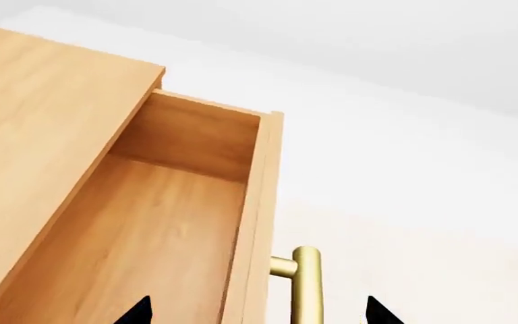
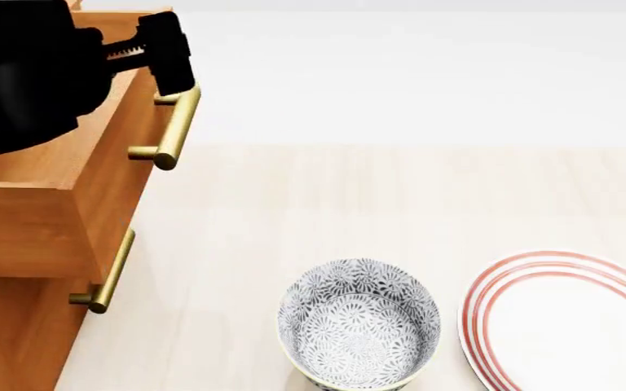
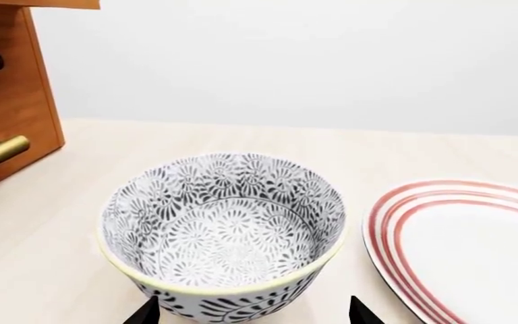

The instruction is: Open the top drawer of the cabinet.

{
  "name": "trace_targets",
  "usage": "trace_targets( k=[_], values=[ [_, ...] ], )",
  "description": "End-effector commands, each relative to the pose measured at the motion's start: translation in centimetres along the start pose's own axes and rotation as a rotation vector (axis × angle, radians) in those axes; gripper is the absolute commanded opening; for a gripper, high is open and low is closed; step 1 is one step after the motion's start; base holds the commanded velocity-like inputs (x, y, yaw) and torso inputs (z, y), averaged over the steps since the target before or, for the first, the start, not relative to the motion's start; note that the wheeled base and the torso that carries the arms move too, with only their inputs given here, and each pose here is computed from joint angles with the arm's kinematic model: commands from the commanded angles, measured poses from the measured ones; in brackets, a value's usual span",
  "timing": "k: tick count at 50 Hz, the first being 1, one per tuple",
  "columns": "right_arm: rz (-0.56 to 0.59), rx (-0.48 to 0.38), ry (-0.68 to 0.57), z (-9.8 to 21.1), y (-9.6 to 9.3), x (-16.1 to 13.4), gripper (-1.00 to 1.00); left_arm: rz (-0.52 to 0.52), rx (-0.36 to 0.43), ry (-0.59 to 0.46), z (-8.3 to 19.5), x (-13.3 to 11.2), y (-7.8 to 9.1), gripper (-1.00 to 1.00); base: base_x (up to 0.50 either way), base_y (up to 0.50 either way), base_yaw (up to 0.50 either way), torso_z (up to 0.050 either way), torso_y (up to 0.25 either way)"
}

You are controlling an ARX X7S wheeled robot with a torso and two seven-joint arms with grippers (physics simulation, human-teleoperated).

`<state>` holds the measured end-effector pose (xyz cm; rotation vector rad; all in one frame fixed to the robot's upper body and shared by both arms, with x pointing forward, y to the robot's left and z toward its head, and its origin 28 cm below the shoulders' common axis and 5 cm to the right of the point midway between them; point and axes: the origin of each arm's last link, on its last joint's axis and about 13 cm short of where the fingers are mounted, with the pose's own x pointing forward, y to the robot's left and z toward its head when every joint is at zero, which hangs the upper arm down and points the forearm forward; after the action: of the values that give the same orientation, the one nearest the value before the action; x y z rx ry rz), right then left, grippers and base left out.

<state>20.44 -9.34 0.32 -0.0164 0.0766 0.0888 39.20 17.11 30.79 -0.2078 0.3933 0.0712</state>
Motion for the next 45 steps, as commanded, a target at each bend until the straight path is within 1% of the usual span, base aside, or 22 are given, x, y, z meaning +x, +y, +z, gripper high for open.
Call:
trace_targets(
  k=[1,5,6,7,8,9,11,14,17,20,21,32,34,35,38,42,45],
  values=[
    [-0.004,0.009,-0.011,0.3,0.0,0.2,1.00,-0.092,-0.201,0.138,1.2,-0.5,-1.0,1.00,0.00,0.00,0.00,0.000,0.000],
    [-0.004,0.009,-0.011,0.3,0.0,0.2,1.00,-0.116,-0.250,0.187,1.3,-0.5,-1.4,1.00,0.00,0.00,0.00,0.000,0.000],
    [-0.003,0.008,-0.011,0.3,0.0,0.2,1.00,-0.126,-0.278,0.207,1.4,-0.5,-1.5,1.00,0.00,0.00,0.00,0.000,0.000],
    [-0.003,0.008,-0.011,0.3,0.0,0.2,1.00,-0.131,-0.287,0.215,1.5,-0.5,-1.5,1.00,0.00,0.00,0.00,0.000,0.000],
    [-0.003,0.008,-0.011,0.3,0.1,0.2,1.00,-0.132,-0.313,0.231,1.6,-0.5,-1.5,1.00,0.00,0.00,0.00,0.000,0.000],
    [-0.003,0.008,-0.011,0.3,0.1,0.2,1.00,-0.135,-0.318,0.234,1.6,-0.5,-1.5,1.00,0.00,0.00,0.00,0.000,0.000],
    [-0.002,0.008,-0.011,0.3,0.1,0.2,1.00,-0.156,-0.360,0.259,1.8,-0.6,-1.6,1.00,0.00,0.00,0.00,0.000,0.000],
    [-0.001,0.007,-0.010,0.3,0.1,0.1,1.00,-0.150,-0.352,0.251,1.8,-0.7,-1.7,1.00,0.00,0.00,0.00,0.000,0.000],
    [0.000,0.007,-0.009,0.2,0.1,0.1,1.00,-0.166,-0.378,0.270,1.9,-0.8,-1.8,1.00,0.00,0.00,0.00,0.000,0.000],
    [0.001,0.008,-0.008,0.2,0.1,0.1,1.00,-0.157,-0.384,0.270,2.0,-0.7,-1.8,1.00,0.00,0.00,0.00,0.000,0.000],
    [0.001,0.008,-0.008,0.2,0.1,0.1,1.00,-0.158,-0.397,0.279,1.9,-0.6,-1.7,1.00,0.00,0.00,0.00,0.000,0.000],
    [0.005,0.005,-0.007,0.1,0.1,0.1,1.00,-0.184,-0.397,0.307,1.2,-0.2,-2.2,1.00,0.00,0.00,0.00,0.000,0.000],
    [0.006,0.004,-0.007,0.1,0.1,0.1,1.00,-0.220,-0.392,0.312,1.0,-0.2,-2.3,1.00,0.00,0.00,0.00,0.000,0.000],
    [0.006,0.004,-0.007,0.1,0.1,0.1,1.00,-0.216,-0.376,0.315,0.7,-0.3,-2.5,1.00,0.00,0.00,0.00,0.000,0.000],
    [0.007,0.004,-0.007,0.1,0.1,0.1,1.00,-0.247,-0.357,0.319,0.3,-0.5,-3.0,1.00,0.00,0.00,0.00,0.000,0.000],
    [0.010,0.004,-0.007,0.2,0.1,0.0,1.00,-0.286,-0.335,0.327,-0.3,-0.8,-3.8,1.00,0.00,0.00,0.00,0.000,0.000],
    [0.011,0.003,-0.008,0.1,0.1,0.0,1.00,-0.299,-0.330,0.332,-0.5,-0.9,-4.1,1.00,0.00,0.00,0.00,0.000,0.000]
  ],
)
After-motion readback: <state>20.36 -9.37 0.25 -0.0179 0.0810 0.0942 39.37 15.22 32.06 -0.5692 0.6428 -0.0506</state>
